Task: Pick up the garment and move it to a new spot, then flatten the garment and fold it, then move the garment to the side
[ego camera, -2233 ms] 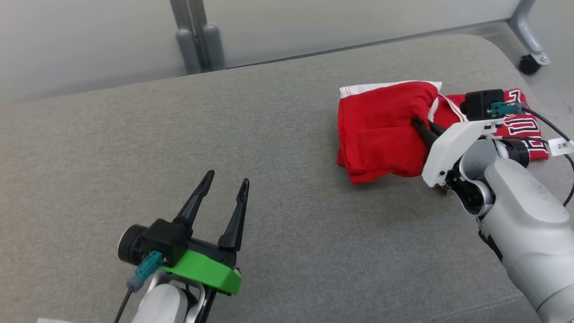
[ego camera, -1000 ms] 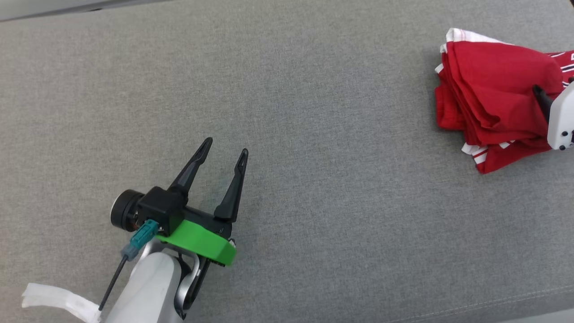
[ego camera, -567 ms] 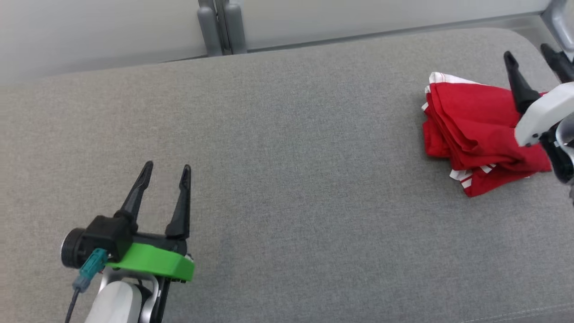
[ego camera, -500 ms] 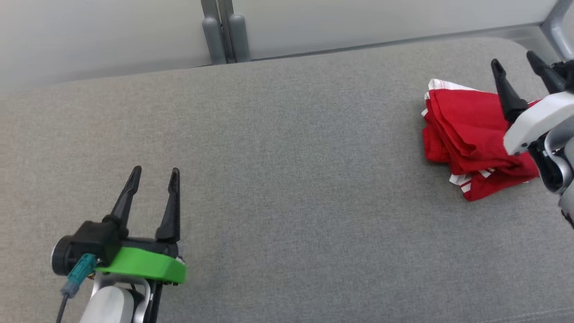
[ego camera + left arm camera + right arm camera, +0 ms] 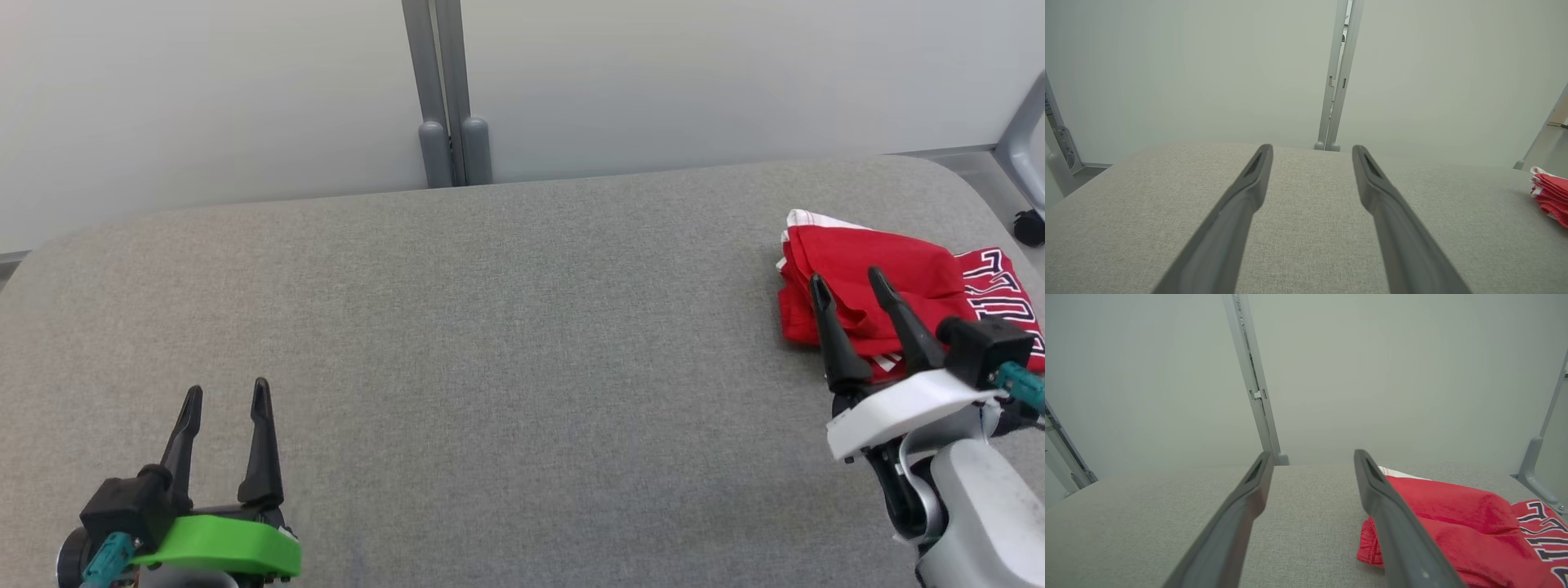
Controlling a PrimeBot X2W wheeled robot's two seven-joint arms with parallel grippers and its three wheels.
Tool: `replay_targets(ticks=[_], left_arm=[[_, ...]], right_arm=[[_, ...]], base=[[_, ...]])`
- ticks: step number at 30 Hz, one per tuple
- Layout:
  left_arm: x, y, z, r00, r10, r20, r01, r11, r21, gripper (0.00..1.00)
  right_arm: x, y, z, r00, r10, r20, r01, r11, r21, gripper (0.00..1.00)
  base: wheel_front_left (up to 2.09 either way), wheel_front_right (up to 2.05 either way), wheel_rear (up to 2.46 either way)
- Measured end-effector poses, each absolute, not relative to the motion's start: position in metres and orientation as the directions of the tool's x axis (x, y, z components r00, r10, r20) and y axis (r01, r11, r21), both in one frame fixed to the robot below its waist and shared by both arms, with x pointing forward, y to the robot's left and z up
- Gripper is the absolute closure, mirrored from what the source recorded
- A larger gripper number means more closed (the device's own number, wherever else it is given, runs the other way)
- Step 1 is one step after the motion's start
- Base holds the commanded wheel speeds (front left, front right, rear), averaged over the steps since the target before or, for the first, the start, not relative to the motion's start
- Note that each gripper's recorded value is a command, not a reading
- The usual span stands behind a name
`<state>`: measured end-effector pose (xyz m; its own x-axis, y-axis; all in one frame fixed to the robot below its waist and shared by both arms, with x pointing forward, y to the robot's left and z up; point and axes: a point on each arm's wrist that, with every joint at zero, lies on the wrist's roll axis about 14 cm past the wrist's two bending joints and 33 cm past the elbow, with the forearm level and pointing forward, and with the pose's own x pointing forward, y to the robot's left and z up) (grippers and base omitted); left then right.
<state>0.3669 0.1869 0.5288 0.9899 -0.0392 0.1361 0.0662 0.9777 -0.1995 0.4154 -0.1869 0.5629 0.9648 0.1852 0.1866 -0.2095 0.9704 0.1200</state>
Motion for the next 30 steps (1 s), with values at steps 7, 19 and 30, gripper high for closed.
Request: replay_targets(ticks=[7,19,30], left_arm=[[0.351,0.191,0.510,0.996,-0.018,0.083,0.034,0.980,-0.197,0.00],[0.346,0.189,0.505,0.997,-0.022,0.073,0.035,0.983,-0.178,0.00],[0.347,0.190,0.504,0.997,-0.017,0.074,0.030,0.985,-0.168,0.00]], right_arm=[[0.389,-0.178,0.551,0.968,0.163,0.190,-0.192,0.970,0.147,0.00],[0.376,-0.170,0.543,0.970,0.165,0.179,-0.188,0.975,0.121,0.00],[0.376,-0.166,0.539,0.970,0.175,0.169,-0.196,0.974,0.117,0.00]], base=[[0.00,0.00,0.00],[0.00,0.00,0.00],[0.00,0.00,0.00]])
